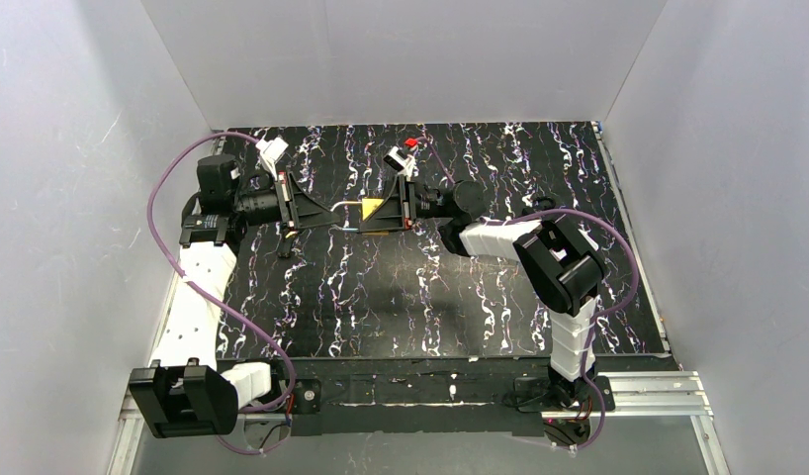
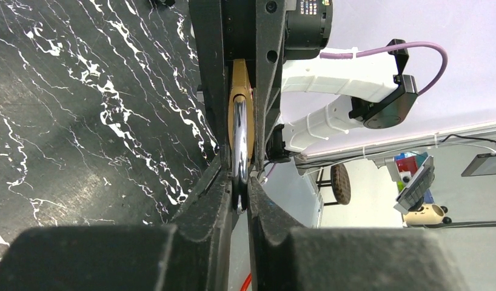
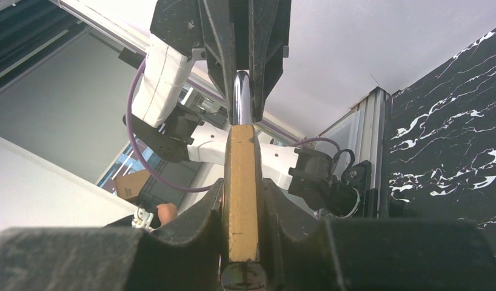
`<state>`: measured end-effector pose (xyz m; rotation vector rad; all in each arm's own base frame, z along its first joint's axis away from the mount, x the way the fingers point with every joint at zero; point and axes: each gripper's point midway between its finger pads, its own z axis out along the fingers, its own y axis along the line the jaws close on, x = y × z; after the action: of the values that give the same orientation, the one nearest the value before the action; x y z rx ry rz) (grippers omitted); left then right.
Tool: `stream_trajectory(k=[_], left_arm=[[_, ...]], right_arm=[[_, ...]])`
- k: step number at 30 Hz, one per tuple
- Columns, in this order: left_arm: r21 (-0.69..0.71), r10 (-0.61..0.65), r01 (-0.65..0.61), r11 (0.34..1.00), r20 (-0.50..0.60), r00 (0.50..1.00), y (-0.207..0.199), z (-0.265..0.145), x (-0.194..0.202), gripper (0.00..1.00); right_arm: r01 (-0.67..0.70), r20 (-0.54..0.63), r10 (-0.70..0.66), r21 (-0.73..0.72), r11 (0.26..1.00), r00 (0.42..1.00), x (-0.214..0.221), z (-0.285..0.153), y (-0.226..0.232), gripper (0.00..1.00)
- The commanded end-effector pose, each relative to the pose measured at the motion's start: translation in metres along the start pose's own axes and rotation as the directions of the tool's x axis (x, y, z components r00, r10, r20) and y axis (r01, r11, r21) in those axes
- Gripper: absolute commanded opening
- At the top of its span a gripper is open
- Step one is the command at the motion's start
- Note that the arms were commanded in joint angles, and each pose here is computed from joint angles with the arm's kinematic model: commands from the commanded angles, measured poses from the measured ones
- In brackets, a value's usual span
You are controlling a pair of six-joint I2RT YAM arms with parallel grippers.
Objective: Lock with the key
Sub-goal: Lock the lock.
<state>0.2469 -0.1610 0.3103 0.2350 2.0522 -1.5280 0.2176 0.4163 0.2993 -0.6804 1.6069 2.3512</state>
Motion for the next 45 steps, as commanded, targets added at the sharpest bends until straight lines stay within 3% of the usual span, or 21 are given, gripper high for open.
stream_trajectory(k=[1,2,11,16,21,25,31,37,45], left_arm=[[0.022,0.034,-0.034,0.999,0.001,0.999,-0.009,-0.004,0.004,0.03],[0.020,0.037,-0.037,0.999,0.004,0.999,-0.009,-0.004,0.004,0.00],[-0.012,0.013,-0.012,1.000,0.021,1.000,0.006,0.006,0.004,0.00],[0.013,0.034,-0.033,0.999,-0.088,0.996,0.002,0.043,0.032,0.00],[0.025,-0.019,0.024,0.999,-0.167,0.986,0.013,0.071,0.052,0.00],[0.025,-0.061,0.066,0.998,-0.168,0.984,0.025,0.082,0.049,0.00],[0.078,-0.003,0.015,0.997,-0.147,0.989,0.014,0.093,0.037,0.00],[0.059,0.026,-0.018,0.998,-0.130,0.991,0.011,0.076,0.034,0.00],[-0.075,0.035,-0.027,0.997,0.098,0.995,0.032,0.009,-0.017,0.00]], right_arm=[[0.330,0.063,-0.324,-0.201,0.922,0.944,-0.005,0.001,0.081,0.01],[0.329,0.063,-0.323,-0.201,0.923,0.944,-0.005,0.001,0.080,0.01],[0.322,0.050,-0.320,-0.249,0.913,0.946,-0.002,0.021,0.083,0.01],[0.309,0.019,-0.317,-0.282,0.908,0.948,0.004,0.042,0.078,0.01],[0.326,0.016,-0.336,-0.292,0.899,0.942,-0.001,0.055,0.077,0.01],[0.344,0.014,-0.357,-0.300,0.890,0.934,-0.004,0.063,0.084,0.01],[0.306,-0.020,-0.328,-0.311,0.900,0.945,0.015,0.071,0.078,0.01],[0.322,-0.015,-0.341,-0.289,0.901,0.940,0.008,0.057,0.076,0.01],[0.375,0.070,-0.368,-0.180,0.910,0.927,-0.028,0.010,0.069,0.01]])
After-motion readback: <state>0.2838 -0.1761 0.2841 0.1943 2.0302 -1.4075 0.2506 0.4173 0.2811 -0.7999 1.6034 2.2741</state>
